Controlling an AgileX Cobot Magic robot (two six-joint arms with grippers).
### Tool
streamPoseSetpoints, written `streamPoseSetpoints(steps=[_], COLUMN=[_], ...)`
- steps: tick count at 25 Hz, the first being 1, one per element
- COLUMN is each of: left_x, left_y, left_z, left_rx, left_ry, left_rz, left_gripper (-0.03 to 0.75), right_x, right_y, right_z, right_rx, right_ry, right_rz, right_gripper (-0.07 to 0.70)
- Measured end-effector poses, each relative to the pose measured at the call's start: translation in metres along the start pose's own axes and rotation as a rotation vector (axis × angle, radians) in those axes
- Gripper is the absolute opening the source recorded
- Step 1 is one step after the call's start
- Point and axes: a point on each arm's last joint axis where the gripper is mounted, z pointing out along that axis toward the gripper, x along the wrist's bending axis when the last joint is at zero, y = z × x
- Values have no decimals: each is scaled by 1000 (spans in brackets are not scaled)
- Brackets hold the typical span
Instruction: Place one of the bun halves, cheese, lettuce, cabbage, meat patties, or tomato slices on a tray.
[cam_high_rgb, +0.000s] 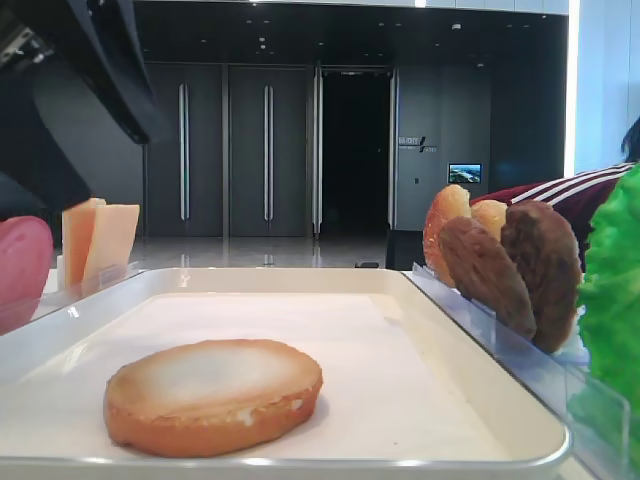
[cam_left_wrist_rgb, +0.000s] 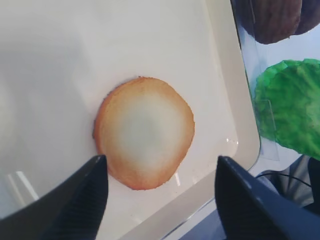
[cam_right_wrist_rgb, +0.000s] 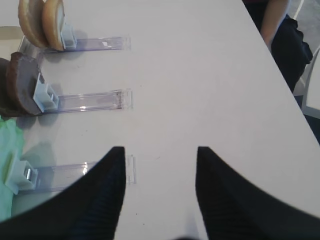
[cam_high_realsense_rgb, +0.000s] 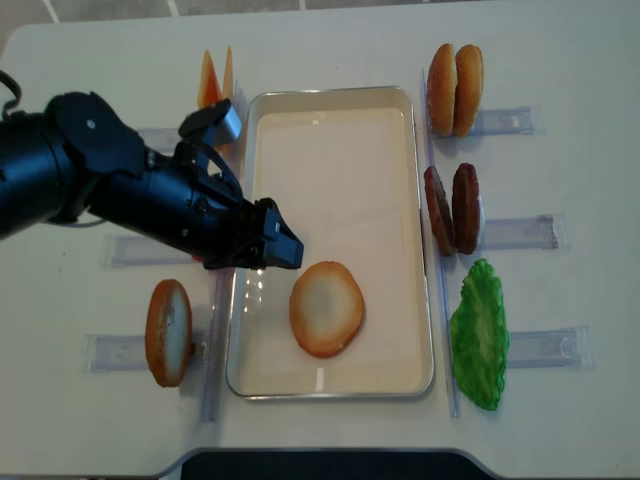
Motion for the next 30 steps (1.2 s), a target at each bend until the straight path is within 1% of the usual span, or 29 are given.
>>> streamPoseSetpoints(steps=[1, 4, 6, 8, 12, 15, 18, 21, 23, 27, 30], left_x=[-2, -4, 0, 9, 31, 50, 68, 80, 85, 87, 83], left_y=[1, 2, 2, 1, -7, -15, -23, -30, -32, -36, -43], left_z=[-6, -25, -38, -51, -78, -99, -119, -133, -138, -142, -147], left_rx=[4, 19, 31, 42, 78, 109, 132, 134, 141, 170, 146], left_ry=[19, 90, 142, 207, 342, 466, 574, 641, 666, 704, 720], left_rz=[23, 55, 52, 40, -6, -43, -100, -167, -199, -213, -216], left_gripper=[509, 509, 509, 509, 509, 509, 509, 509, 509, 509, 509], right_x=[0, 0, 0, 0, 0, 0, 0, 0, 0, 0, 0], right_y=[0, 0, 0, 0, 0, 0, 0, 0, 0, 0, 0], right_z=[0, 0, 0, 0, 0, 0, 0, 0, 0, 0, 0], right_rx=[0, 0, 0, 0, 0, 0, 0, 0, 0, 0, 0], right_ry=[0, 0, 0, 0, 1, 1, 1, 1, 1, 1, 1], right_rz=[0, 0, 0, 0, 0, 0, 0, 0, 0, 0, 0], right_gripper=[345, 345, 345, 345, 345, 345, 345, 345, 345, 345, 345])
